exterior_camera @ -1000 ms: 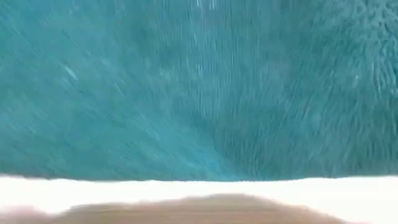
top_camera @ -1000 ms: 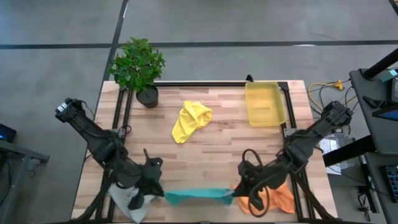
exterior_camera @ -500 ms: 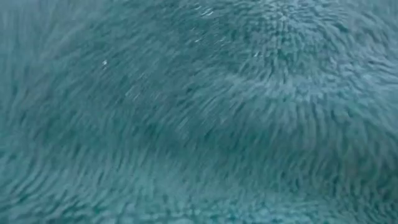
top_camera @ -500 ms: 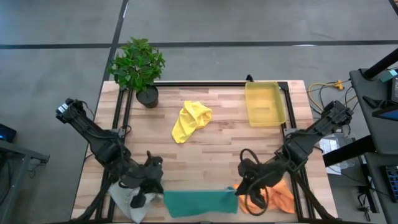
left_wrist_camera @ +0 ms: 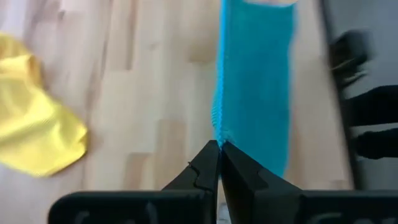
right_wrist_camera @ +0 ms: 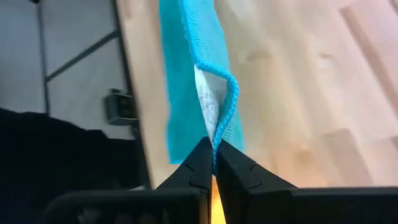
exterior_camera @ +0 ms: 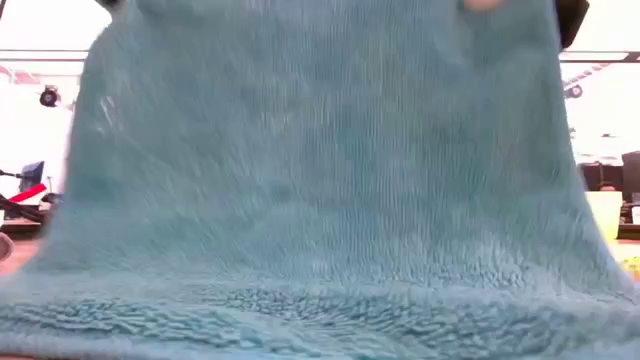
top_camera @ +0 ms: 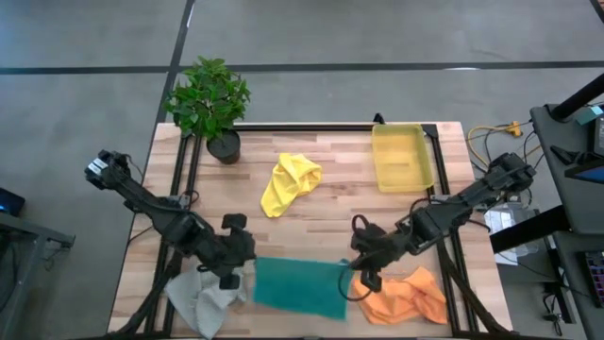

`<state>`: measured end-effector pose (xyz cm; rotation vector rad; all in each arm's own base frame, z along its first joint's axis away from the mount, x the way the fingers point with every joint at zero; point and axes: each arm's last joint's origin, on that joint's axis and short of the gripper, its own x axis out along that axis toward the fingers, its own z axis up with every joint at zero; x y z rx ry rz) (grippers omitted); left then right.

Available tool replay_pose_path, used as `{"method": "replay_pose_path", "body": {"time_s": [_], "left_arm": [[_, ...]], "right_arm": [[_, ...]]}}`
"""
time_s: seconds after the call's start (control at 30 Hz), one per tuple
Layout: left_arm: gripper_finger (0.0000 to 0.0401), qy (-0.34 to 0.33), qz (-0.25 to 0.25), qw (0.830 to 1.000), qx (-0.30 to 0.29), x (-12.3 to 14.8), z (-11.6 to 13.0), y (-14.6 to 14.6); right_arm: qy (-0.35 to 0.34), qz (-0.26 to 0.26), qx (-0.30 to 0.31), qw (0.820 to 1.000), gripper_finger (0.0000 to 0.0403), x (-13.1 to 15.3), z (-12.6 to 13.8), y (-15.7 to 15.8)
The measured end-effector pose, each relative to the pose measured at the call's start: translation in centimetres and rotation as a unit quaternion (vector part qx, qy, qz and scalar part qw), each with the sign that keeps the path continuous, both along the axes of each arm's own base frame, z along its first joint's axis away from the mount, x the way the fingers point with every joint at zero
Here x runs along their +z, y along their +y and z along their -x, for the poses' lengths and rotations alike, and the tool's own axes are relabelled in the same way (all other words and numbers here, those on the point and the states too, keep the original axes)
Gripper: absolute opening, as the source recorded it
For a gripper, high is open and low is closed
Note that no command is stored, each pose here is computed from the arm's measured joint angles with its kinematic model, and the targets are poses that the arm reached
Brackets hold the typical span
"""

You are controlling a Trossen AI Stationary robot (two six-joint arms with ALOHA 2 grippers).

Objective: Fold microfiber towels
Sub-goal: Fold the blue microfiber towel

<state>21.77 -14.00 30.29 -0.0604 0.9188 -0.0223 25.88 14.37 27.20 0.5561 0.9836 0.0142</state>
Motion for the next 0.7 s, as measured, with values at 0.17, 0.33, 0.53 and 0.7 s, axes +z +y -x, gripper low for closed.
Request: {"method": "replay_pose_path", "body": {"time_s": [0.17, 0.33, 0.53, 0.7], "left_arm": [[0.0, 0.009, -0.038, 0.999, 0.033, -2.4, -0.2, 1.1], [0.0, 0.0, -0.032, 0.998, 0.055, -5.1, -0.8, 2.1], [0.0, -0.017, -0.018, 0.996, 0.087, -7.8, -1.3, 3.4], [0.0, -0.022, -0.019, 0.993, 0.114, -8.4, -1.8, 4.8]], "right_arm": [[0.026, 0.022, -0.032, 0.999, 0.0009, -2.1, -0.2, -1.9], [0.043, 0.046, -0.056, 0.996, 0.0009, -3.7, -0.4, -3.9], [0.047, 0.071, -0.05, 0.995, 0.0009, -4.5, -0.7, -5.6], [0.043, 0.083, -0.05, 0.994, 0.0009, -5.0, -1.0, -6.8]]}}
